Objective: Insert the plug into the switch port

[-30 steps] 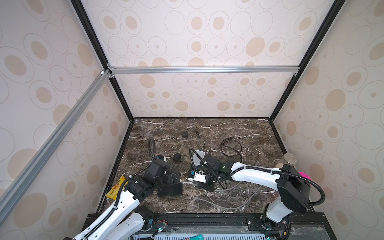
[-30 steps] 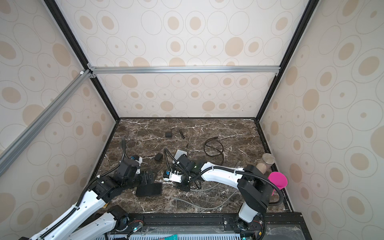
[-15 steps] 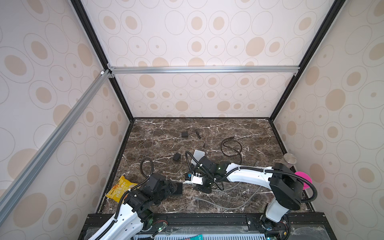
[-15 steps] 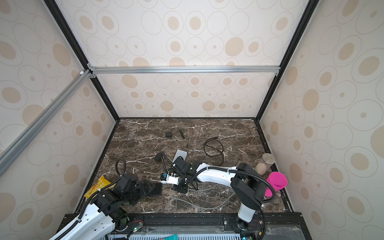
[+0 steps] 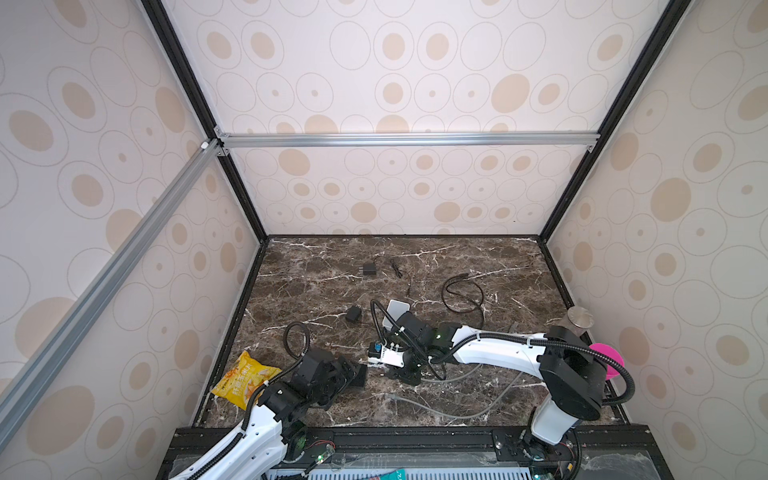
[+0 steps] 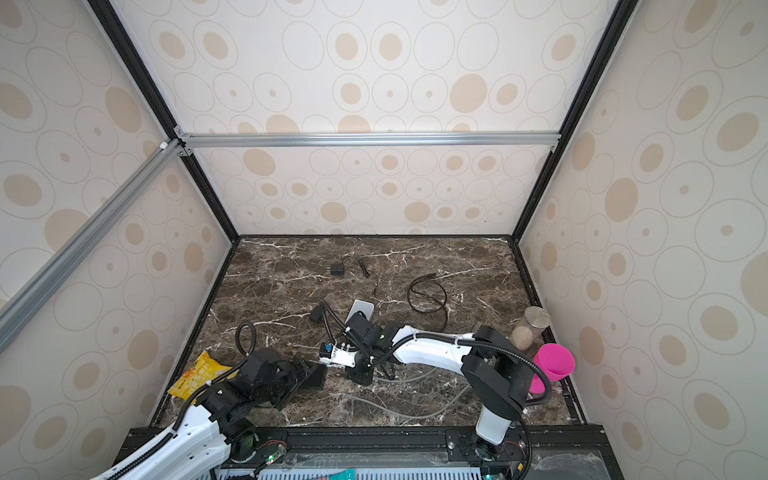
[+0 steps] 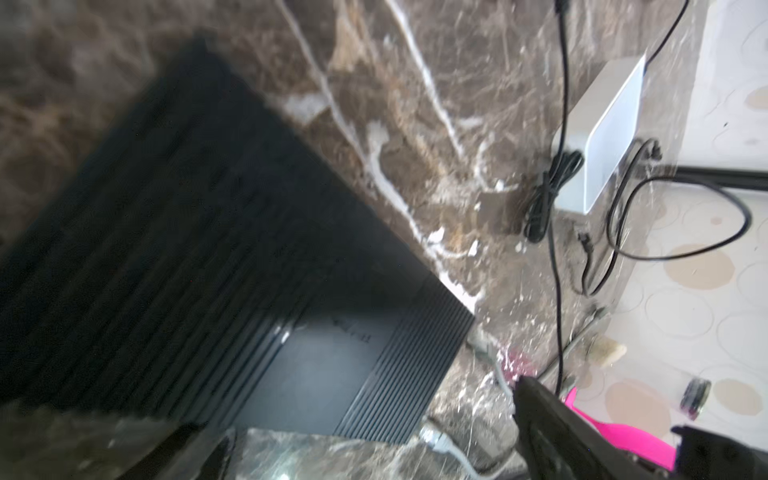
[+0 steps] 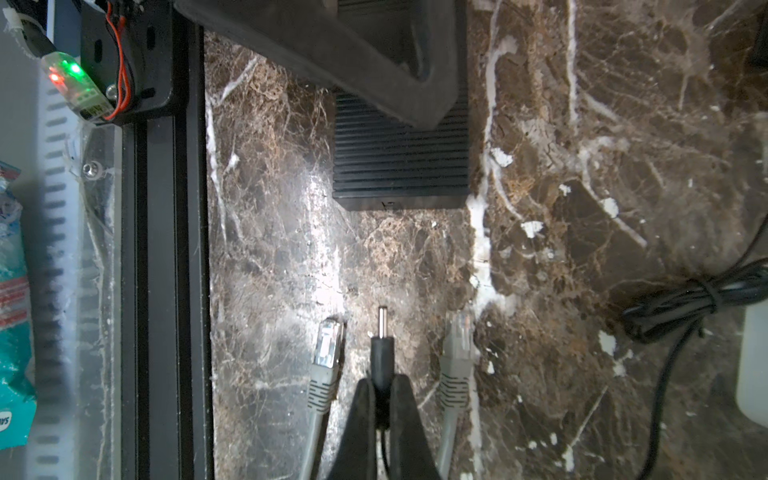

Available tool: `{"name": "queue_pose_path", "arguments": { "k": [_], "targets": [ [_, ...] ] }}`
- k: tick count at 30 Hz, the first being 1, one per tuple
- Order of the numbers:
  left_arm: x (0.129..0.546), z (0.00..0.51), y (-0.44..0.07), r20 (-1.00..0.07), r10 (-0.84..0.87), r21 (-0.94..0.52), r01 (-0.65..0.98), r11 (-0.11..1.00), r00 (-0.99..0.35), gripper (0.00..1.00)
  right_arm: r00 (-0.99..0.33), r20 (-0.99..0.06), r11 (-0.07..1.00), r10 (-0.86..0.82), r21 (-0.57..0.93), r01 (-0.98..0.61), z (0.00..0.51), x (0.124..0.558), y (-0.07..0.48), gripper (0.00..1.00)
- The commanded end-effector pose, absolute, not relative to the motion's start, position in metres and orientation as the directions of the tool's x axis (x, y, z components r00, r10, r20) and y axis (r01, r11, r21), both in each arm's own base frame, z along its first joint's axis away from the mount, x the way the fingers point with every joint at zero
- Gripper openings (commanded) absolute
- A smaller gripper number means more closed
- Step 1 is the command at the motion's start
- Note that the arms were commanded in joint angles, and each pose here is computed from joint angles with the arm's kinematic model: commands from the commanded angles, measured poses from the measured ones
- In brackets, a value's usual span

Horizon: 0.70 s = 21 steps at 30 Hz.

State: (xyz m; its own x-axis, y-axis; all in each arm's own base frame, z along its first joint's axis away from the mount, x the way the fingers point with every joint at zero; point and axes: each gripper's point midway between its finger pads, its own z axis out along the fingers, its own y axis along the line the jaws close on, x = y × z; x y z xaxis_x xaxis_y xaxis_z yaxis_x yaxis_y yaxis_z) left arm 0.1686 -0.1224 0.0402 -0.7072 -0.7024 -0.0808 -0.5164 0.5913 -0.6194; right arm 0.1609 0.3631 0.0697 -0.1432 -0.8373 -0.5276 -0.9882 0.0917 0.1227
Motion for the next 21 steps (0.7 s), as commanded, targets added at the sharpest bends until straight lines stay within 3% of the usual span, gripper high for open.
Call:
{"name": "queue_pose_path", "arguments": {
  "k": [1, 7, 12, 21],
  "targets": [
    [0.182, 0.037, -0.105, -0.158, -0.743, -0.595, -0.537, 0.598, -0.651, 0.98, -0.137, -0.528, 0.085, -0.838, 0.122, -0.989, 0.077, 0.157, 0.363, 0.0],
    [0.188, 0.038, -0.102, -0.153, -0.728, -0.594, -0.527, 0.608, -0.668, 0.98, -0.144, -0.519, 0.084, -0.842, 0.138, -0.987, 0.076, 0.156, 0.365, 0.0],
    [0.19, 0.053, -0.078, -0.24, -0.687, -0.496, -0.522, 0.694, -0.686, 0.98, -0.181, -0.522, 0.107, -0.834, 0.169, -0.98, 0.073, 0.156, 0.374, 0.0],
    [0.216, 0.071, -0.048, -0.326, -0.548, -0.304, -0.463, 0.832, -0.771, 0.75, -0.308, -0.534, 0.199, -0.788, 0.253, -0.947, 0.066, 0.153, 0.391, 0.0]
  ]
}}
